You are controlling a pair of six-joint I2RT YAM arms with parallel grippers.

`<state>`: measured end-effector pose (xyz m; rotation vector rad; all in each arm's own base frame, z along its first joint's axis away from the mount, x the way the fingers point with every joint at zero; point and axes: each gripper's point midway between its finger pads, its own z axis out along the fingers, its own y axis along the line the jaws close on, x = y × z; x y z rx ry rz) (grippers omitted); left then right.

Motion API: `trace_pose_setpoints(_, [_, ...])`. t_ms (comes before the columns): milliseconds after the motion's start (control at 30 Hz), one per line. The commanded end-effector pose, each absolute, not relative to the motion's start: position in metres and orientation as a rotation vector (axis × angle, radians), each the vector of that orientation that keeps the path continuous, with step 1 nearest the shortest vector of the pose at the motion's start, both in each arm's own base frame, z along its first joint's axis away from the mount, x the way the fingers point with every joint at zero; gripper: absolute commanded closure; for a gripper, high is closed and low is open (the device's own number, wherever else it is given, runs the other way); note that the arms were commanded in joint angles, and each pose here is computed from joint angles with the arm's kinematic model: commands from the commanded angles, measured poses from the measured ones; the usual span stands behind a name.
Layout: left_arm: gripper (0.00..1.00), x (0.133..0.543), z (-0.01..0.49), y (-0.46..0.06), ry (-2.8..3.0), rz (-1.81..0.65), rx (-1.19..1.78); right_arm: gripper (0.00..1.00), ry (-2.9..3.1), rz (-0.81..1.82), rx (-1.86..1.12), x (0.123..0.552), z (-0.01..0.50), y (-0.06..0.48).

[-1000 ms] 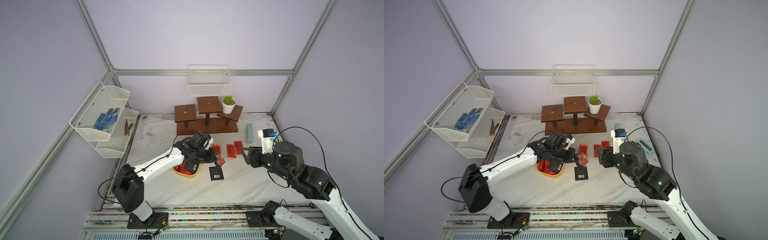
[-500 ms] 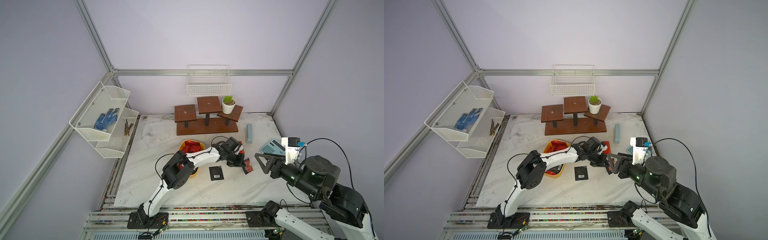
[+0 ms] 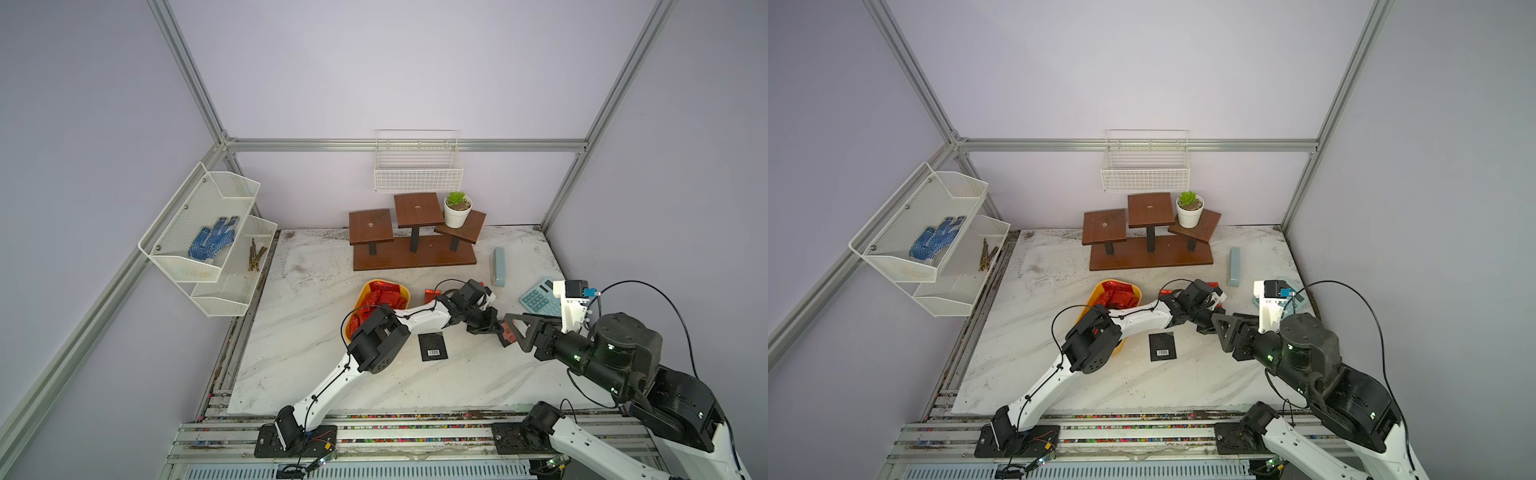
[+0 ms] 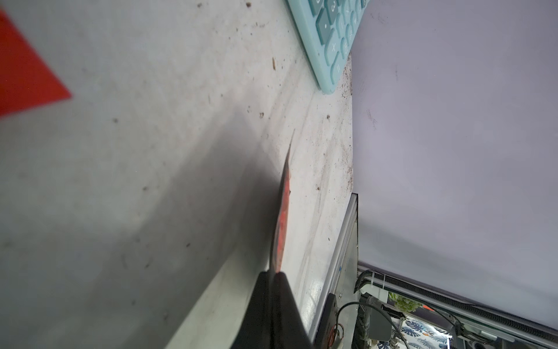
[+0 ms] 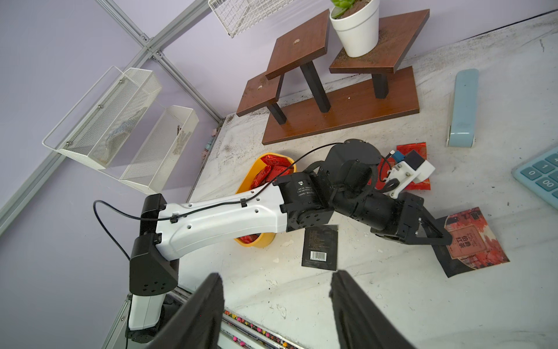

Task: Take the tea bags out of the storage box
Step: Place the tea bag at the center of the board, then pick up the tea bag from the storage box.

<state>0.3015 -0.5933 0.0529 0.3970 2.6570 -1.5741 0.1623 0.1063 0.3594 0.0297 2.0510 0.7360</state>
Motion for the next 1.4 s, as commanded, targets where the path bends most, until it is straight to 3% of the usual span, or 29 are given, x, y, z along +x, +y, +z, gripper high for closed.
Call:
trace_pose_setpoints(0, [0.64, 0.311, 0.083, -0.605, 2.559, -1.659, 0.393, 0.38, 2.067, 0.738, 0.034, 0.16, 0.353, 0.105])
trace_pose_setpoints(33, [0.53, 0.312, 0.084, -0.604, 2.562, -1.646, 0.386, 0.38, 2.068, 0.736, 0.032, 0.16, 0.352, 0.105])
trace_pose_setpoints(100, [0.44, 0.312, 0.09, -0.601, 2.559, -1.62, 0.388, 0.37, 2.071, 0.731, 0.031, 0.161, 0.351, 0.105])
trace_pose_setpoints(233, [0.38, 0.307, 0.107, -0.585, 2.558, -1.566, 0.387, 0.37, 2.08, 0.715, 0.024, 0.164, 0.349, 0.107])
trace_pose_setpoints(667, [0.4, 0.259, 0.153, -0.472, 2.53, -1.351, 0.266, 0.37, 2.079, 0.782, -0.055, 0.188, 0.352, 0.143])
trace_pose_setpoints(967, [0.37, 0.24, 0.171, -0.347, 2.591, -0.945, 0.133, 0.42, 2.115, 0.848, -0.097, 0.205, 0.333, 0.173])
trace_pose_setpoints(1367, [0.29, 0.243, 0.163, -0.185, 2.575, -0.64, -0.15, 0.47, 2.273, 0.987, -0.165, 0.221, 0.262, 0.226])
